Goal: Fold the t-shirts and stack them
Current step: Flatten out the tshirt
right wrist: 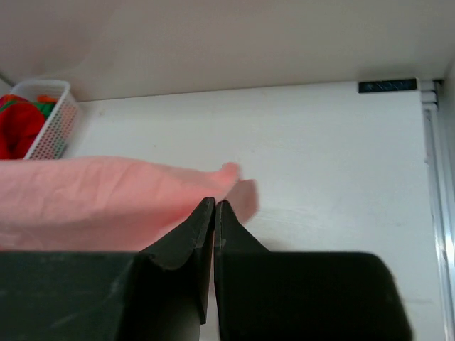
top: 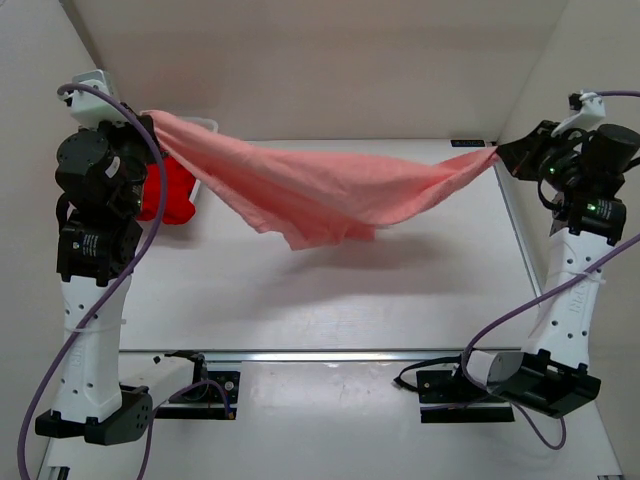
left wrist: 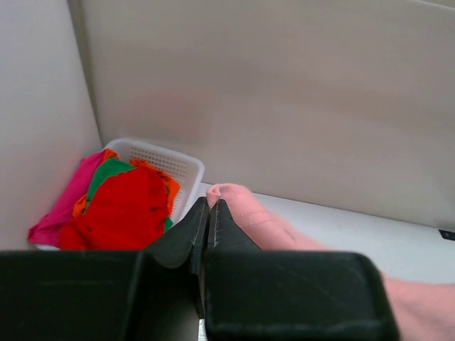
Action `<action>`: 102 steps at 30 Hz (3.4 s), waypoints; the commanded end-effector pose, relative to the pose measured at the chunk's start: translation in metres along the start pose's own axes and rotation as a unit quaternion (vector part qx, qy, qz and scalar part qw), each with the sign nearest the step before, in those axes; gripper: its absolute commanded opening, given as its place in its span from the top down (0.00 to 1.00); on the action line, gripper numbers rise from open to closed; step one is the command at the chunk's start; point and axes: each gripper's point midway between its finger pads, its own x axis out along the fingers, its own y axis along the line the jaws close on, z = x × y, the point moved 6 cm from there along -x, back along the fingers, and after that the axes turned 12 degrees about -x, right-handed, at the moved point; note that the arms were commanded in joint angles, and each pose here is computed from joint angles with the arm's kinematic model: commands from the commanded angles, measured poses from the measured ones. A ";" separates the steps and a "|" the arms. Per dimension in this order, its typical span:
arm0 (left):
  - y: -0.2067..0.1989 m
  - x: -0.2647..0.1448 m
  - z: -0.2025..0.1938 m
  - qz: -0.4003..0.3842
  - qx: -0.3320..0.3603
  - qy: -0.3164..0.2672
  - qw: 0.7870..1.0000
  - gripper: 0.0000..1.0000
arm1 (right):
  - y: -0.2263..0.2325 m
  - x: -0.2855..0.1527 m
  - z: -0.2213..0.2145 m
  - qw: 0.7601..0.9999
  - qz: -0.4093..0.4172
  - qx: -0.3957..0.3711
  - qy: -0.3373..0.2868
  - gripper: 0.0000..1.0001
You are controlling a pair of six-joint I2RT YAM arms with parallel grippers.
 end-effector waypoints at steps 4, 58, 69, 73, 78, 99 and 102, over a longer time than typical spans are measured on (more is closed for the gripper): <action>0.019 -0.021 0.033 0.074 0.033 -0.068 0.994 1.00 | -0.018 -0.033 0.009 0.997 -0.072 -0.018 0.000 1.00; -0.026 -0.055 0.070 -0.045 -0.040 -0.073 0.995 1.00 | 0.071 -0.100 0.070 0.984 -0.058 -0.099 -0.137 1.00; -0.039 -0.063 0.083 -0.061 -0.054 -0.082 0.993 1.00 | 0.094 -0.124 0.090 0.974 -0.061 -0.115 -0.186 1.00; -0.032 0.010 0.015 -0.043 -0.020 0.018 0.999 0.99 | 0.069 -0.072 0.045 0.990 -0.009 -0.075 -0.117 1.00; -0.023 0.105 -0.095 0.014 0.040 0.133 0.990 1.00 | 0.042 -0.005 -0.038 0.999 0.027 -0.012 -0.027 1.00; -0.058 -0.055 -0.272 -0.138 -0.115 0.468 0.866 0.60 | 0.027 0.099 -0.169 0.988 0.009 0.036 0.150 1.00; -0.052 -0.103 -0.318 -0.160 -0.154 0.549 0.806 0.57 | 0.034 0.103 -0.174 0.987 0.020 0.036 0.155 0.99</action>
